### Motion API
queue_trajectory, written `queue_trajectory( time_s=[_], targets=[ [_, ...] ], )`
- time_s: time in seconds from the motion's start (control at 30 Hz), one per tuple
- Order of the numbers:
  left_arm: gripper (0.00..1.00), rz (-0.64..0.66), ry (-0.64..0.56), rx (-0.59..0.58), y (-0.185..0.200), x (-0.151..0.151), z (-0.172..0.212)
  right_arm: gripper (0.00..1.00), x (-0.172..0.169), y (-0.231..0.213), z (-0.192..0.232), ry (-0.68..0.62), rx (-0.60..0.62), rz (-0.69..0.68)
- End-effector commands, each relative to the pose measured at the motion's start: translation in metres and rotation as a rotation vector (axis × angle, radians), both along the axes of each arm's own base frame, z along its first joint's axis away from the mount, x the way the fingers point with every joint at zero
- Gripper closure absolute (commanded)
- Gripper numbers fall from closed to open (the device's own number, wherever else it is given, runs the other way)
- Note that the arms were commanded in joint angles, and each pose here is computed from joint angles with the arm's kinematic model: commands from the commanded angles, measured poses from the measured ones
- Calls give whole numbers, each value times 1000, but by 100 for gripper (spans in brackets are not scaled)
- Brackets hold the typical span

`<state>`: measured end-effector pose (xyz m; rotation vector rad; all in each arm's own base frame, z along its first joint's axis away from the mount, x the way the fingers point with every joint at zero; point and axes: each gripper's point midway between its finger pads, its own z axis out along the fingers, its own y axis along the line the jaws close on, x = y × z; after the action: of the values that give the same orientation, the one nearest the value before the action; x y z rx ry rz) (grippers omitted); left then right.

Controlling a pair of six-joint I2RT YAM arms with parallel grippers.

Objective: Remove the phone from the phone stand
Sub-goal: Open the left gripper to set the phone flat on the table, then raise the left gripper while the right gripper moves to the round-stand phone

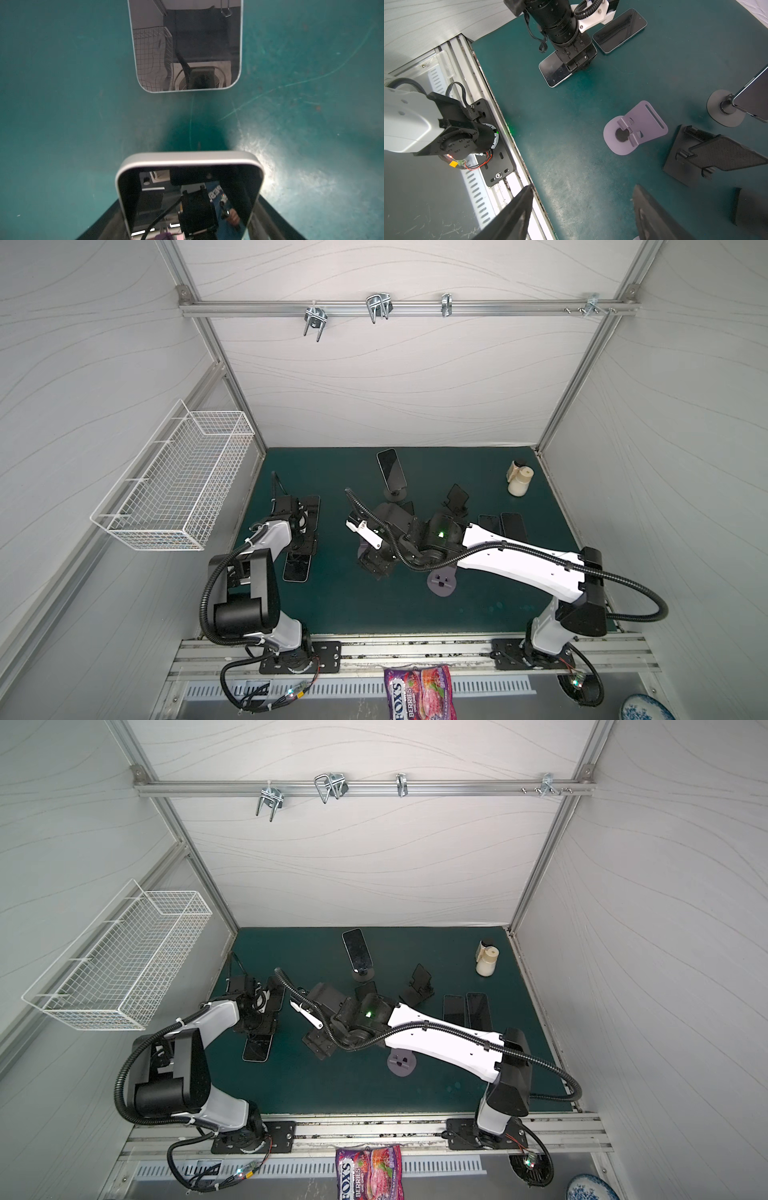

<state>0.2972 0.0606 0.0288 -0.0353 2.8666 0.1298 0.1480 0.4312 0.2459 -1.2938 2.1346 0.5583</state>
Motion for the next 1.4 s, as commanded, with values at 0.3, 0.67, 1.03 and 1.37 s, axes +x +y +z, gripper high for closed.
queue_trajectory(
  time_s=[0.3,0.67,1.03,1.37],
  targets=[
    [19,38,-26,1,8,16,8,23,1,-10,11,-13,4,-10],
    [17,43,-44,6,8,18,14,23,3,-12,14,-24,6,-20],
    [16,67,-116,-32,3,24,30,23,7,-13,18,-33,18,-49],
    [16,76,-219,-79,-4,36,68,23,34,-12,35,-84,56,-143]
  ],
)
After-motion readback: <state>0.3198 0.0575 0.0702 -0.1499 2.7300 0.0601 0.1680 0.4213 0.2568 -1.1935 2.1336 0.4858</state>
